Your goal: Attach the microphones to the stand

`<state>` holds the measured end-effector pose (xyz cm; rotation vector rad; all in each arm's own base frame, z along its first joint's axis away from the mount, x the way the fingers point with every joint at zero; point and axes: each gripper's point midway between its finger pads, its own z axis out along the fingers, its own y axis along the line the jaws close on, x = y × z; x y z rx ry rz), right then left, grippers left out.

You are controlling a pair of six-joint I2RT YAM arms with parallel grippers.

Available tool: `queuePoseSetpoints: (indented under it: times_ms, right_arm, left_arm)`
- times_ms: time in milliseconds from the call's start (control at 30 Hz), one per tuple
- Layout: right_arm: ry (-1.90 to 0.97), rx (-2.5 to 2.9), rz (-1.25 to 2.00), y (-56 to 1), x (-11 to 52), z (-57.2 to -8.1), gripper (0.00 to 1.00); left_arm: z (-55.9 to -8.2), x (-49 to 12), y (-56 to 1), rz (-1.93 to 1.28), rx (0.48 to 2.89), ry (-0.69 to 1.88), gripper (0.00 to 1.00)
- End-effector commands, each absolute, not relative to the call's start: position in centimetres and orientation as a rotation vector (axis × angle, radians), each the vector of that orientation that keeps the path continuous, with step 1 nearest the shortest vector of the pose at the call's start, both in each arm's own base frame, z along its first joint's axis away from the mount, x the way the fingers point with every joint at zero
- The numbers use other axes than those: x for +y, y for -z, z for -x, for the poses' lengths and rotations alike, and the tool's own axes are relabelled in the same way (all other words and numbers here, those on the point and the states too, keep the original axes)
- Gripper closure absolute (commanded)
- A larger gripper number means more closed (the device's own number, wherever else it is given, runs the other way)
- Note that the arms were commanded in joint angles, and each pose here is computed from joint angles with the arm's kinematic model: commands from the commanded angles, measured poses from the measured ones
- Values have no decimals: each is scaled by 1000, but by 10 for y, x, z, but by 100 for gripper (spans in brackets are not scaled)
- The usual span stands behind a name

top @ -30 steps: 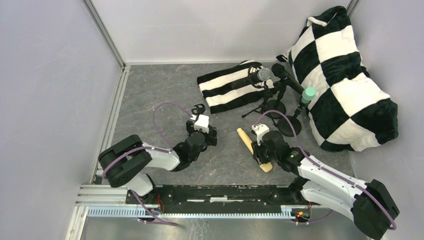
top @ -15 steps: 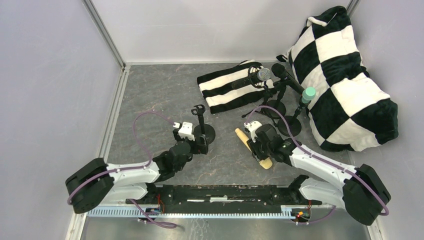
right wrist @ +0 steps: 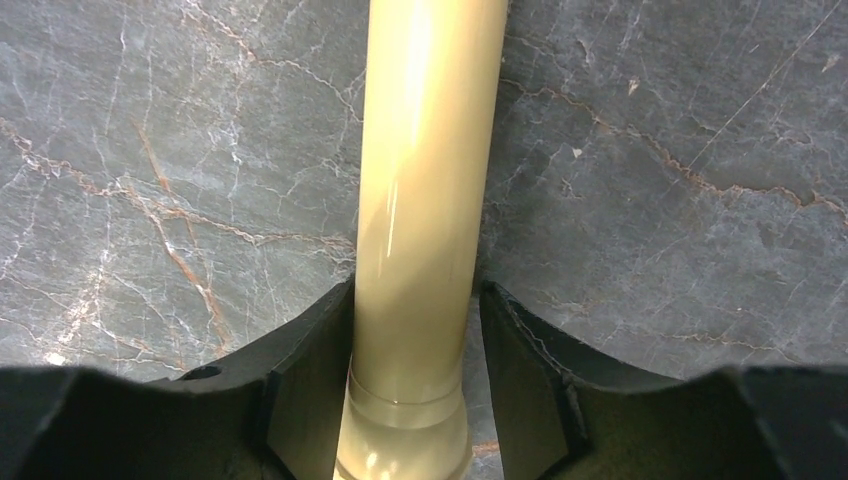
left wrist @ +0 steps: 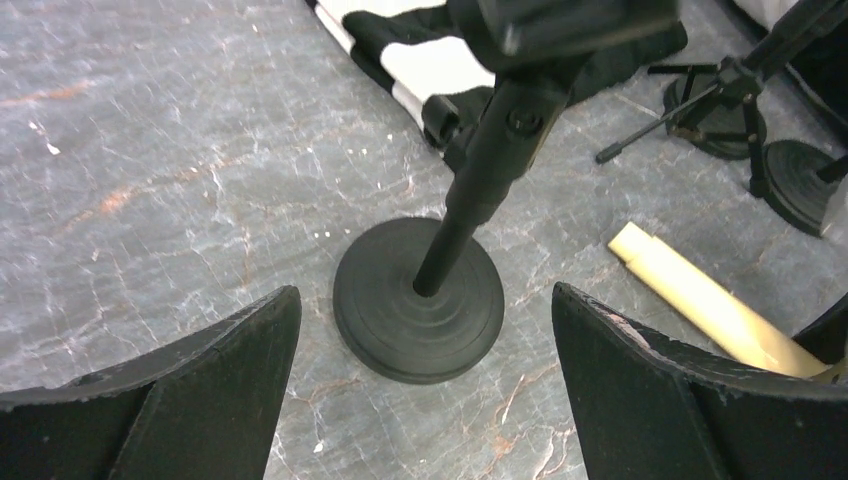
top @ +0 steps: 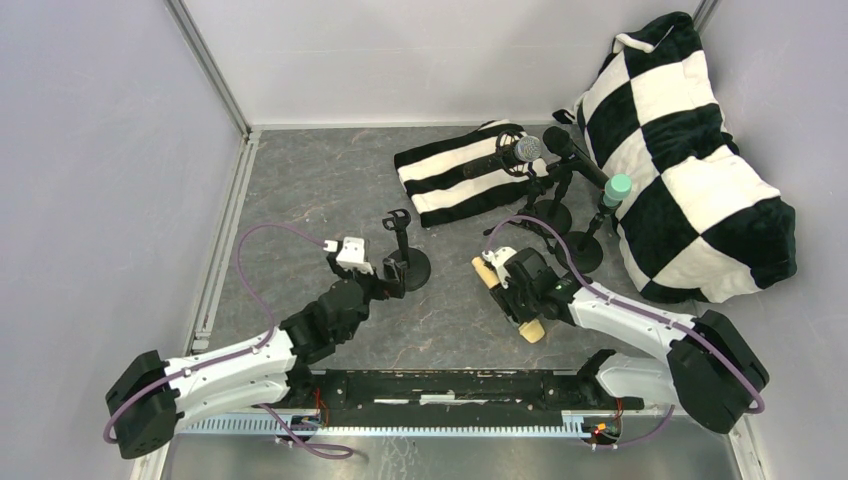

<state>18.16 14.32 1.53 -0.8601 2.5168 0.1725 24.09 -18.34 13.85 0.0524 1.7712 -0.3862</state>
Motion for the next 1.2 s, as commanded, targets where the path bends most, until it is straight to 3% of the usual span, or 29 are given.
queuePoseSetpoints:
  times_ms: [0, 167, 367, 567, 833, 1167]
  right_arm:
    - [-161, 2499, 894, -19, 148, -189, 45]
    - [-166, 2489, 889, -18, 149, -191, 53]
    - [-180, 2426, 889, -30, 156, -200, 80]
    - [-153, 2295, 834, -66, 159, -222, 99]
    - [-210, 2041, 844, -129, 180, -247, 100]
    - [-304, 1534, 741, -251, 202, -266, 100]
  left_arm:
    - [-246, -177, -175, -33, 1720, 341, 0]
    - [-247, -164, -192, -9, 1687, 302, 0]
    - [-245, -153, -219, 4, 1655, 280, 0]
    - [-245, -151, -243, -8, 1677, 251, 0]
    - [-239, -166, -290, -123, 1671, 327, 0]
    - [-223, -194, -343, -390, 1624, 423, 0]
